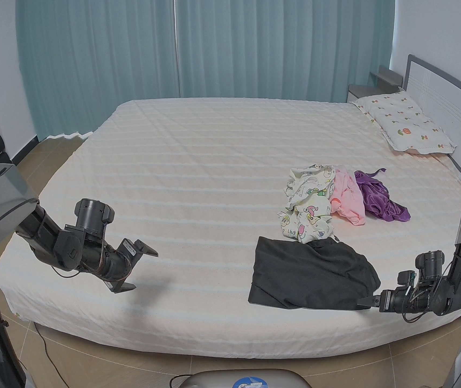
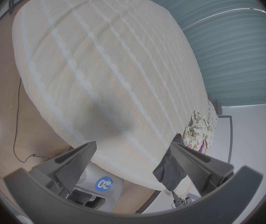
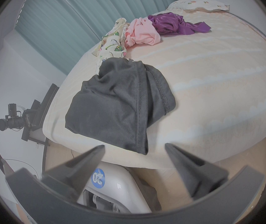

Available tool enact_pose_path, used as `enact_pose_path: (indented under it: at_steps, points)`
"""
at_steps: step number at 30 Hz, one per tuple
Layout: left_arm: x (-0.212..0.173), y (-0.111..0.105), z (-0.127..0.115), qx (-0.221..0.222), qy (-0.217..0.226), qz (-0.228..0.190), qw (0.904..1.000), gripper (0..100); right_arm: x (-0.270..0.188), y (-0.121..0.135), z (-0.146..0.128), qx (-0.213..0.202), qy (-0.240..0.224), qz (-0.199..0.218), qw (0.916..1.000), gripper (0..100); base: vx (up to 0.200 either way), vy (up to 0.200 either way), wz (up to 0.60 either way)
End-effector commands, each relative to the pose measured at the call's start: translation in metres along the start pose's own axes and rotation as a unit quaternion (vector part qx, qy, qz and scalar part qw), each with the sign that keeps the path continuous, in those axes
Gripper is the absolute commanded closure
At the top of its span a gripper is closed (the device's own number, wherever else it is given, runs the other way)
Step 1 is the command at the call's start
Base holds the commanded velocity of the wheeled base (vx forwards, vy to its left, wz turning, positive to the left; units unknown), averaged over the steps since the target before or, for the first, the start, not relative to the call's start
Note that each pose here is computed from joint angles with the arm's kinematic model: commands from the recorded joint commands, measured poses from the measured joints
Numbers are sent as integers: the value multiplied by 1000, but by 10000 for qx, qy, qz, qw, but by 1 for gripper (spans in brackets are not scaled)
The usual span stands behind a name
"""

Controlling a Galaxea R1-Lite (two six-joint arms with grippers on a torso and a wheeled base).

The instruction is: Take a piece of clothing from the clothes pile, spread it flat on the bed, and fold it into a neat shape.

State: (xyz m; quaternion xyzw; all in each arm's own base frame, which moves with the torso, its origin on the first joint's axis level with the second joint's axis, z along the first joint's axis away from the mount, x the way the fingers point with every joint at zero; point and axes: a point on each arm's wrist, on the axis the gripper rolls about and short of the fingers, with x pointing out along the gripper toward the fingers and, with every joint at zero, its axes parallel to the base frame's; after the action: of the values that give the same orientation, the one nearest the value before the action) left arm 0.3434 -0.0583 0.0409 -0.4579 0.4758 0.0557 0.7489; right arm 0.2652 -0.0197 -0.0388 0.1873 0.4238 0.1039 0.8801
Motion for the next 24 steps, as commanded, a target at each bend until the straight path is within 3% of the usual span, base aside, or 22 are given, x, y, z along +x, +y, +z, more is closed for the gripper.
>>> enact_pose_path:
  at_steps: [1,3,10,18,22,24]
  points:
    - [6,-13,-18,123,-22,34,9999,0,-7,10,9,235,-207,115,9994,0,0,0,0]
    - [9,-20,-26,204,-40,15,9998,0,-6,16,9,433,-196,206,9987,0,0,0,0]
    - [20,-39,-44,480,120,-105,9987,0,-1,19,10,937,-455,365,9939,0,0,-200,0]
    - [55,-68,-65,820,152,162,9964,0,1,18,5,922,-754,479,9917,0,0,-200,0]
    - [71,-72,-78,1087,240,289,9934,0,3,17,-1,874,-813,511,9915,0,0,0,0]
    - [78,-70,-85,1425,192,424,9887,0,5,18,-3,839,-825,543,9916,0,0,0,0]
